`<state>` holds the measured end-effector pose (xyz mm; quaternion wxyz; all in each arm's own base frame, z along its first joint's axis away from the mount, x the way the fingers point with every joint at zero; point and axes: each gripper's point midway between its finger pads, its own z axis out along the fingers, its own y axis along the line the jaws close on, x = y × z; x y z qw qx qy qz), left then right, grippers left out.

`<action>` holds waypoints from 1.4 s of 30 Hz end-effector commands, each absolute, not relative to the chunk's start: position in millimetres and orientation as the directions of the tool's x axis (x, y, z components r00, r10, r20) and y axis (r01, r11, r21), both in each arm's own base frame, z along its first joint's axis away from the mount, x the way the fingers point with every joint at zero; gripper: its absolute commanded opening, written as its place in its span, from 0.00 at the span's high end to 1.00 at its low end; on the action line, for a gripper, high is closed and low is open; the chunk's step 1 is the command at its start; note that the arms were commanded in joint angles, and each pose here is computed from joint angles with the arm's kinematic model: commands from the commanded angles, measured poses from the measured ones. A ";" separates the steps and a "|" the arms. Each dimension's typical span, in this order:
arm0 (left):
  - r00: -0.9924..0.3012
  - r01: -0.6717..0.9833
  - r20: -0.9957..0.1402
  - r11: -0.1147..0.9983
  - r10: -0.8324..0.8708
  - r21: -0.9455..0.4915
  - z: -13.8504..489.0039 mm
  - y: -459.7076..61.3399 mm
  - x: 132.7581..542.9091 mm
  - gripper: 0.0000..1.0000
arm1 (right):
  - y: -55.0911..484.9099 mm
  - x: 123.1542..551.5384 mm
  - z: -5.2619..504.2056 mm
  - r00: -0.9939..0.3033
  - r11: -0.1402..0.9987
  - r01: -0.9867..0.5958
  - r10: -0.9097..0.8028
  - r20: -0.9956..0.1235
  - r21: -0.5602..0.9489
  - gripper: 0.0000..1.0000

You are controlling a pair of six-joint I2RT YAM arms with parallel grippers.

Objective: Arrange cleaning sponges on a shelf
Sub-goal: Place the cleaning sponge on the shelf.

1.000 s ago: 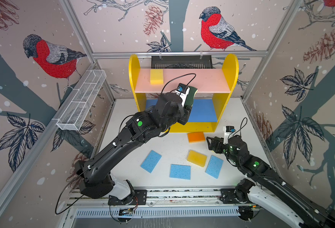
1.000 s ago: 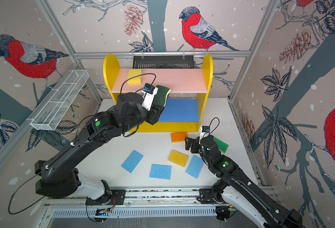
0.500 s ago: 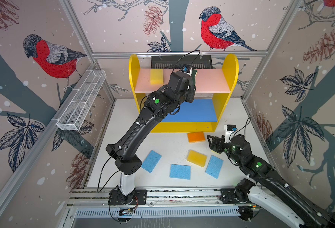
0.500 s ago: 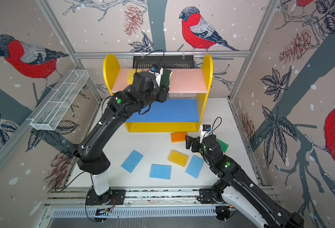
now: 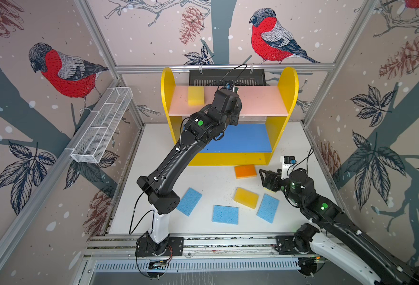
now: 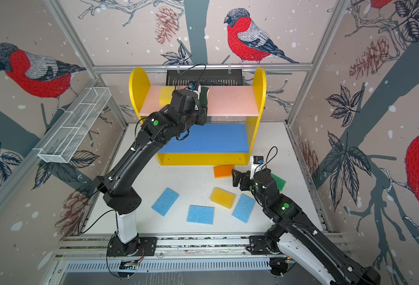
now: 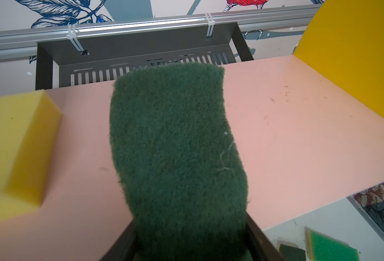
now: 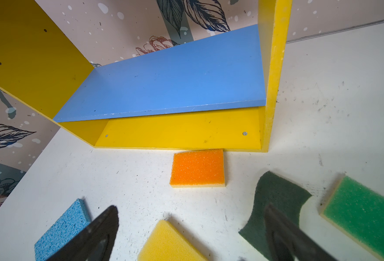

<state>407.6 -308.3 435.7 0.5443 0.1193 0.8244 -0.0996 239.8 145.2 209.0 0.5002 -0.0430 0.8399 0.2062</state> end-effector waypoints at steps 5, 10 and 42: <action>-0.334 0.295 -0.942 0.951 0.017 -0.087 451.8 -304.3 421.9 0.43 | 148.2 240.4 211.0 -0.484 0.904 -0.297 0.134 -0.864 0.307 0.01; -0.315 0.313 -0.949 0.946 0.022 -0.082 454.1 -308.7 425.4 0.43 | 149.9 240.2 210.4 -0.486 0.901 -0.304 0.132 -0.864 0.309 0.00; -0.375 0.219 -0.926 0.967 -0.040 -0.131 419.7 -303.6 459.5 0.27 | 152.5 240.6 203.4 -0.504 0.894 -0.306 0.138 -0.853 0.326 0.00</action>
